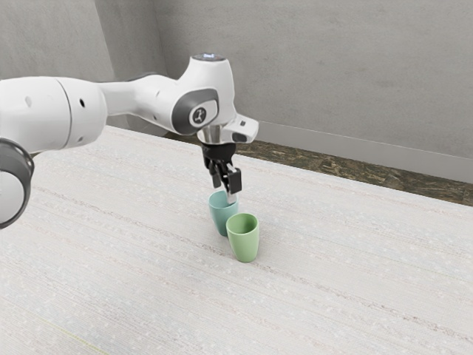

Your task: Place the left cup onto the right cup

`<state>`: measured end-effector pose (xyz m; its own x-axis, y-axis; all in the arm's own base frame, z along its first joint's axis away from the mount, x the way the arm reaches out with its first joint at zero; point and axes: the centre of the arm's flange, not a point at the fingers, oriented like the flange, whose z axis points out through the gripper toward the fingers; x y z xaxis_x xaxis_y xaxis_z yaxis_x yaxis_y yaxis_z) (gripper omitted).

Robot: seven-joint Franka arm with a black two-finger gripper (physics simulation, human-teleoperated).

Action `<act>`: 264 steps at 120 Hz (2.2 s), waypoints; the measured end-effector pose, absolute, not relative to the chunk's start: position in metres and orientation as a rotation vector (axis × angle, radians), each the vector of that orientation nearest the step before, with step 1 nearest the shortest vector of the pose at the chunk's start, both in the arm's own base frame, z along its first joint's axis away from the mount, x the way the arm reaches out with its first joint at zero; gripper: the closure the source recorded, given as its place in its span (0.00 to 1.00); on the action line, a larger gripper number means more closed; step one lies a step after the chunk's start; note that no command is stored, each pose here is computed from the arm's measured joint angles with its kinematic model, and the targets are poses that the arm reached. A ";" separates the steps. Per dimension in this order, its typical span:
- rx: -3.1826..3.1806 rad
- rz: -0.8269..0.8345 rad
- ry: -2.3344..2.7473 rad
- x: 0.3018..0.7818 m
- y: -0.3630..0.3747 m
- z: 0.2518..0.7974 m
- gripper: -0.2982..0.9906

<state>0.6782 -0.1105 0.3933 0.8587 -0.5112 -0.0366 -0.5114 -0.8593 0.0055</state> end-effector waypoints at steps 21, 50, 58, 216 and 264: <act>-3.026 0.052 0.833 0.680 -0.110 0.389 0.42; -3.027 0.051 0.825 0.682 -0.105 0.385 0.44; -3.027 0.047 0.825 0.682 -0.105 0.384 0.45; -3.029 0.045 0.815 0.689 -0.096 0.361 0.54; -3.030 0.040 0.820 0.691 -0.096 0.353 0.55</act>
